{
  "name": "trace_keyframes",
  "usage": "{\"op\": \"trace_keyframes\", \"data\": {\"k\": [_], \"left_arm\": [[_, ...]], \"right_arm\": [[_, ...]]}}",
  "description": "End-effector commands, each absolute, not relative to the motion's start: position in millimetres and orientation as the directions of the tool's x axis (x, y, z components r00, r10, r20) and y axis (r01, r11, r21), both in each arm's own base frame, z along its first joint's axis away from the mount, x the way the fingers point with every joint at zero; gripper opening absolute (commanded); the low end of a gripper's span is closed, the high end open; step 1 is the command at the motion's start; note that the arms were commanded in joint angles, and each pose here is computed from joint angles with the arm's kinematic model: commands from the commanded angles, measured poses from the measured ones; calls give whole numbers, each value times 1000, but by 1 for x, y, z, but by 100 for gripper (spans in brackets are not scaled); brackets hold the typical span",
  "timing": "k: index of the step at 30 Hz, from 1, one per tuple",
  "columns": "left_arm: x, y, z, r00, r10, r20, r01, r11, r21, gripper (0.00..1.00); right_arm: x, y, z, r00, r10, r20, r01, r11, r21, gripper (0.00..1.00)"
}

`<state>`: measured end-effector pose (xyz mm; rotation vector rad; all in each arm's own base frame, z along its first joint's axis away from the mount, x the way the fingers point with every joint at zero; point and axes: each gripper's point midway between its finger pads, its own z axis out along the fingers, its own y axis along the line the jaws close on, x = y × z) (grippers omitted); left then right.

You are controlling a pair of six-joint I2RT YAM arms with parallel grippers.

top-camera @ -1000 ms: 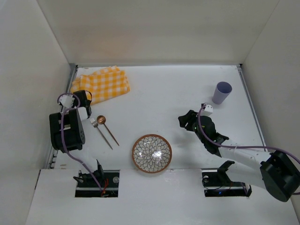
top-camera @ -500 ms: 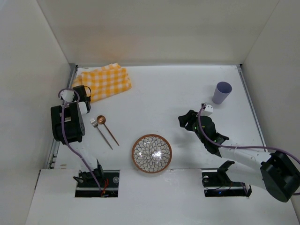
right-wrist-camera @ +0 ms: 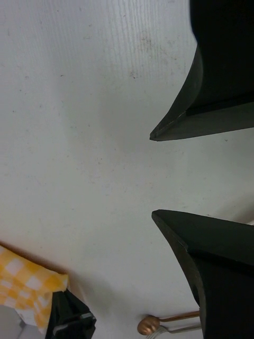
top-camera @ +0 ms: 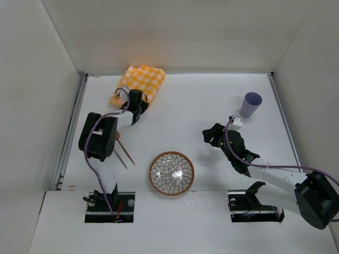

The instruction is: Set the dinner table for one person

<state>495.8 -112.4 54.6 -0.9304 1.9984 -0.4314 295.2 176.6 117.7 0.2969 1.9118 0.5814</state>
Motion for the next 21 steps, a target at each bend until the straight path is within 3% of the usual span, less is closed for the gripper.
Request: {"op": "trace_keyframes", "data": {"k": [1, 9, 11, 14, 16, 21], "left_arm": [[503, -182, 82, -392, -766, -510, -333, 635, -697, 5], [463, -301, 91, -519, -732, -441, -225, 615, -755, 10], [452, -321, 100, -542, -717, -439, -190, 613, -766, 17], [441, -331, 123, -544, -704, -458, -142, 615, -776, 39], [440, -325, 143, -510, -713, -482, -121, 614, -780, 47], [447, -282, 159, -403, -734, -546, -142, 640, -756, 50]], "right_arm": [[306, 171, 143, -324, 506, -800, -71, 830, 553, 61], [307, 160, 147, -302, 521, -798, -57, 826, 561, 61], [306, 159, 147, -300, 523, -798, -58, 825, 562, 61], [306, 160, 146, -302, 521, -798, -57, 826, 561, 62], [306, 160, 147, -300, 523, -798, -58, 825, 562, 62], [306, 158, 148, -297, 524, -798, -56, 825, 563, 62]]}}
